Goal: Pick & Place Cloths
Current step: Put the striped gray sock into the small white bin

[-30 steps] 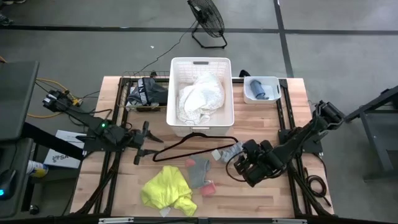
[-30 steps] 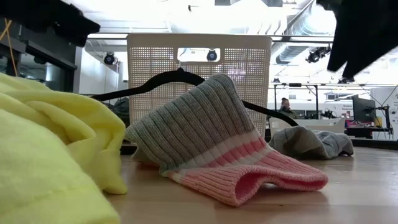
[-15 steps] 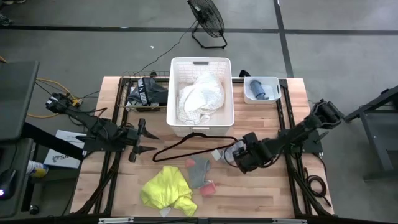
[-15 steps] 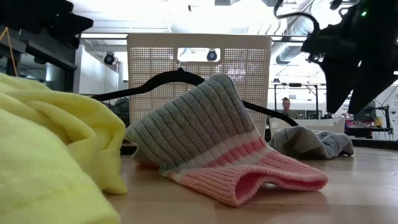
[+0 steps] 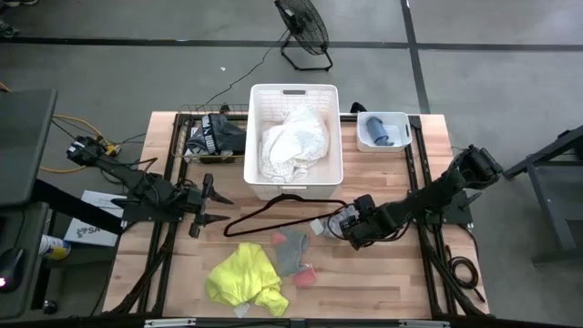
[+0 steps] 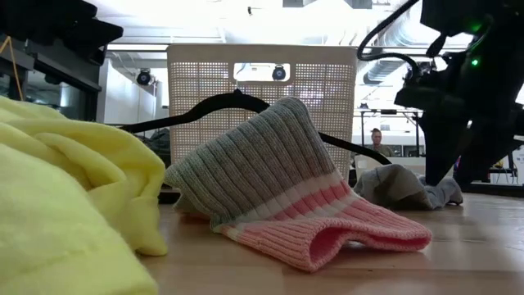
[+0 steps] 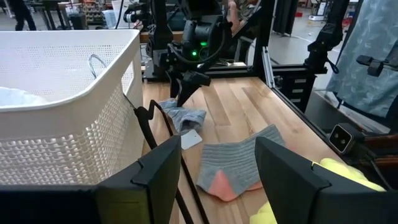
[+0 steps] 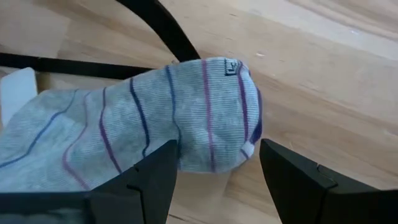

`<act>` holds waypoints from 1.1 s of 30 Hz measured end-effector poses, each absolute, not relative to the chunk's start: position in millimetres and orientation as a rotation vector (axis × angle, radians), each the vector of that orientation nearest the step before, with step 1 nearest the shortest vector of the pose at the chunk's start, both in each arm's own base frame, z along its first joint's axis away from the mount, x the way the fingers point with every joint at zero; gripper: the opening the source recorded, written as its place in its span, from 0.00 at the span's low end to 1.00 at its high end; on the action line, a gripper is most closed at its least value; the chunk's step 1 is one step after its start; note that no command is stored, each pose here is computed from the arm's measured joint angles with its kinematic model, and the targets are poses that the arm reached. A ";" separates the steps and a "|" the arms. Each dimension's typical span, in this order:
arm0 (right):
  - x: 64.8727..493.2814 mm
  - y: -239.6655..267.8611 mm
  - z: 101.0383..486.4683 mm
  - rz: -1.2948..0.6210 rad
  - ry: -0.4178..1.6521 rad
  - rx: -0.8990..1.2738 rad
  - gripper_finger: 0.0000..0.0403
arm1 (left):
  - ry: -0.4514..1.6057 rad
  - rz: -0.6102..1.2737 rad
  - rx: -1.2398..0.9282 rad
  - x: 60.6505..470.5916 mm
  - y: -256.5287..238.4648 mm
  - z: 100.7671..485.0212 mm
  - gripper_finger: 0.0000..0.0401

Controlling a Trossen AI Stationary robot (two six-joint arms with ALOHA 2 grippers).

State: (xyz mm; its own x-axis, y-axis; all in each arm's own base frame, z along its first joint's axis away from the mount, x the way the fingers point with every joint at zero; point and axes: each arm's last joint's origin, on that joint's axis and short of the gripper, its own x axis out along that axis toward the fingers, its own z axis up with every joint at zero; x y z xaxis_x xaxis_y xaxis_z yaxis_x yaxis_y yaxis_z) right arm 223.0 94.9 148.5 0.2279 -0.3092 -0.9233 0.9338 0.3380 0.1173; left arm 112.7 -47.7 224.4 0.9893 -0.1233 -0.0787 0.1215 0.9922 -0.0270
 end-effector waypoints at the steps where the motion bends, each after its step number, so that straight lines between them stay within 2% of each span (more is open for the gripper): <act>1: 223.0 93.9 147.6 -0.999 0.962 0.810 0.55 | 0.080 -0.123 -0.022 112.7 -47.7 224.4 0.50; 5: 221.6 90.6 144.0 -1.008 0.965 0.806 0.54 | 0.080 -0.122 -0.022 112.7 -47.7 224.4 0.50; 9: 220.0 88.5 139.7 -1.010 0.961 0.812 0.49 | 0.081 -0.121 -0.022 112.7 -47.7 224.4 0.50; 24: 219.3 89.4 138.1 -0.954 1.015 0.765 0.04 | 0.081 -0.121 -0.041 112.7 -47.7 224.8 0.50; 33: 212.6 101.5 152.3 -0.861 0.989 0.804 0.02 | 0.080 -0.121 -0.042 112.7 -47.8 225.0 0.50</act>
State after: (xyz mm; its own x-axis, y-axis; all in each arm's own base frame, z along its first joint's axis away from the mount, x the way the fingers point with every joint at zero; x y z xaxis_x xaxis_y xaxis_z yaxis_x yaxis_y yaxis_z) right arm 212.6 101.5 152.3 0.2966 -0.2344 -0.9258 0.8847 0.4325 0.1739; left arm 112.7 -47.8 225.0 0.9895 -0.1226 -0.0772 0.1192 0.9918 -0.0468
